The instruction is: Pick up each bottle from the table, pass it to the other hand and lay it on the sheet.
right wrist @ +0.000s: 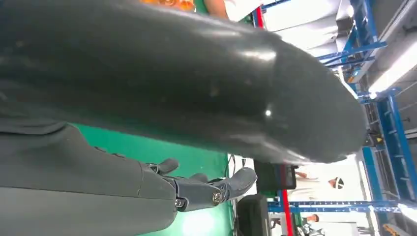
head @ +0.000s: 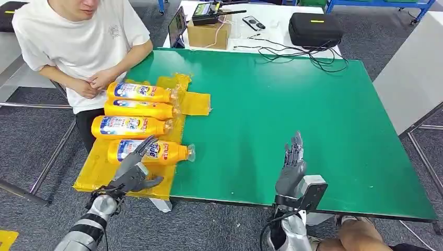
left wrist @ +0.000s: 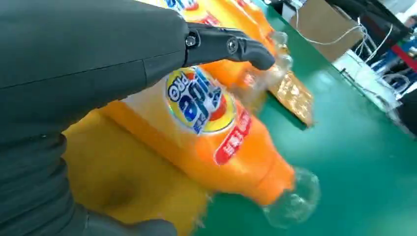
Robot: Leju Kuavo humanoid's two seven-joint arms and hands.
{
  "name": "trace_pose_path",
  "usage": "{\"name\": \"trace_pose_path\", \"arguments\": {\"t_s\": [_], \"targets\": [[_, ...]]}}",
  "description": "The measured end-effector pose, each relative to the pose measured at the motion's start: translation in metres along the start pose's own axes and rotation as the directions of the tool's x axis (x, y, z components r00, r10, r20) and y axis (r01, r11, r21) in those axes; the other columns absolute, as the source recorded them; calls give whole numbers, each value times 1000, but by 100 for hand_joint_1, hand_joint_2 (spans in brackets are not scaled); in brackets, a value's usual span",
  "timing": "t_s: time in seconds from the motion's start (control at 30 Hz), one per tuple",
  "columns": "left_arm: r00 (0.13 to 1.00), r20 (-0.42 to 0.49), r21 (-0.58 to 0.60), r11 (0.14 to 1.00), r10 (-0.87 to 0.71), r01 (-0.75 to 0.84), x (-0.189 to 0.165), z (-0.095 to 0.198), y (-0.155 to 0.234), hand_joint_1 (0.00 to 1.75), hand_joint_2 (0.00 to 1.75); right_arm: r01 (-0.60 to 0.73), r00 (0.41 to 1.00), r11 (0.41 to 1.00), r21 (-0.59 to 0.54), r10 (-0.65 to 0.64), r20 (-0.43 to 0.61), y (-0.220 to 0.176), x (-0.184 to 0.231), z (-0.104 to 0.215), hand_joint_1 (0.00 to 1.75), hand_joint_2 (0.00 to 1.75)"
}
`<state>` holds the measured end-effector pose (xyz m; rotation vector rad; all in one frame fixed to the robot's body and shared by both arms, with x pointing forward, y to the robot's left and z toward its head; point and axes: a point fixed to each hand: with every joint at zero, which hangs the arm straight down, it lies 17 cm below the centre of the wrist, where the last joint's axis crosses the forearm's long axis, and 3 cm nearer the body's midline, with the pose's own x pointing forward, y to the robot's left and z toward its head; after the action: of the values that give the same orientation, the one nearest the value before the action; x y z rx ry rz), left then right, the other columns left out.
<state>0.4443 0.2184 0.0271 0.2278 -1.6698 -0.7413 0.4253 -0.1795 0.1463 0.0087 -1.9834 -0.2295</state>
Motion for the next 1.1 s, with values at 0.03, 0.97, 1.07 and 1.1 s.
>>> {"name": "trace_pose_path", "arguments": {"t_s": [0.03, 0.97, 1.07, 1.1], "targets": [[1000, 27, 14, 1000, 11, -12, 10, 0, 2, 0, 175, 2, 1000, 1000, -1, -2, 0, 0, 0, 0, 0, 0], [745, 548, 360, 697, 381, -621, 198, -18, 94, 0, 175, -316, 925, 938, -142, 338, 174, 13, 50, -11, 0, 175], [801, 520, 487, 667, 297, -564, 201, -35, 97, 0, 175, -388, 871, 917, -90, 396, 289, 49, 71, -16, 0, 175], [818, 504, 533, 646, 276, -546, 201, -39, 99, 0, 175, -393, 864, 915, -87, 400, 307, 55, 75, -19, 0, 175]]}}
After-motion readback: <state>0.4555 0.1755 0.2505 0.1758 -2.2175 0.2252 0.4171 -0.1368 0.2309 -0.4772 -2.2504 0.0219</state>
